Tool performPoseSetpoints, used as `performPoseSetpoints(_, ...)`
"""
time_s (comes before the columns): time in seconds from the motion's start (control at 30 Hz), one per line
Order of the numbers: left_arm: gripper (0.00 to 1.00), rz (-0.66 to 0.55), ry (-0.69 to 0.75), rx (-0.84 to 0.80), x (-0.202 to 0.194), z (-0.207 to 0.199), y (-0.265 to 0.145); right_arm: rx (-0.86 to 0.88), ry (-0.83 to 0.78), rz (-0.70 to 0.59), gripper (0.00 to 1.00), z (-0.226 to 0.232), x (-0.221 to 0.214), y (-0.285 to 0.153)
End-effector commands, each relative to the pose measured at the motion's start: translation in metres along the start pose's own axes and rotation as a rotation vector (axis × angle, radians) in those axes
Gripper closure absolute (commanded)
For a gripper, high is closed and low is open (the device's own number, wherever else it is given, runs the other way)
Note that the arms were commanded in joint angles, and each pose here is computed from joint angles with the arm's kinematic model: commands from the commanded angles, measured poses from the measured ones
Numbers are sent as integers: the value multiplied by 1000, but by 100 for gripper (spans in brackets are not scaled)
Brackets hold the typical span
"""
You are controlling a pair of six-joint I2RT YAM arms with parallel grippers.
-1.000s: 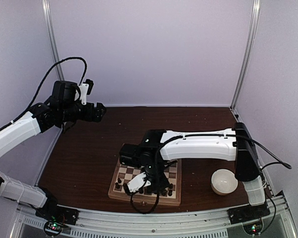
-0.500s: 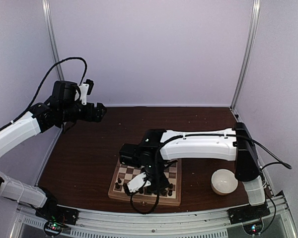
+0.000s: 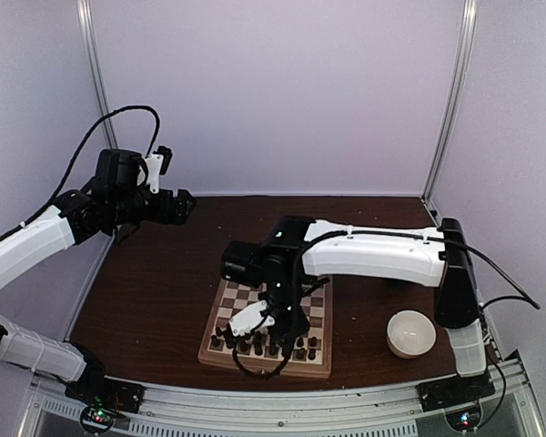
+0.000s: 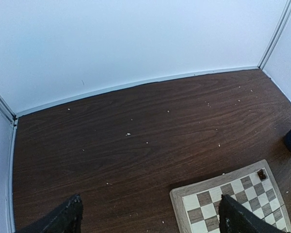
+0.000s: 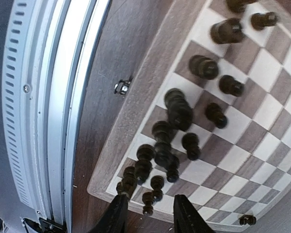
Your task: Set up the chess pieces on the board
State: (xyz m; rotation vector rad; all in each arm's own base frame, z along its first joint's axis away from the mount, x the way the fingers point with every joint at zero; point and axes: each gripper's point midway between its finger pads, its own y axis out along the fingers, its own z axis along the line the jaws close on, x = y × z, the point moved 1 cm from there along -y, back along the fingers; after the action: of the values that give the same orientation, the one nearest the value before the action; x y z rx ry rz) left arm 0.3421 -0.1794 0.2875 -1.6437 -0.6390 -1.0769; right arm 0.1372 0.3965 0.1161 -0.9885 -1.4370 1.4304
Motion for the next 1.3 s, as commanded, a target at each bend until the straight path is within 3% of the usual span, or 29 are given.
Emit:
performPoseSetpoints(0.0, 2, -67, 10, -54, 3, -8, 0, -60, 108, -215, 64, -26, -19, -82)
performPoseSetpoints(0.17, 2, -43, -41, -106, -6, -17, 11, -114, 358, -322, 69, -80, -71, -96)
performPoseSetpoints(0.3, 10, -50, 48, -264, -5, -42, 5, -154, 561, -374, 71, -118, -123, -79)
performPoseSetpoints(0.43, 13, -74, 63, -292, -4, -46, 2, -160, 701, -390, 69, -133, -154, -52)
performPoseSetpoints(0.77, 14, -32, 56, -305, -9, -49, 9, -70, 777, -334, 66, -142, -153, 6)
performPoseSetpoints(1.03, 14, -24, 48, -319, -9, -52, 9, -75, 766, -338, 70, -164, -147, 9)
performPoseSetpoints(1.27, 15, -34, 49, -326, -6, -52, 6, -224, 661, -265, 72, -185, -170, 0)
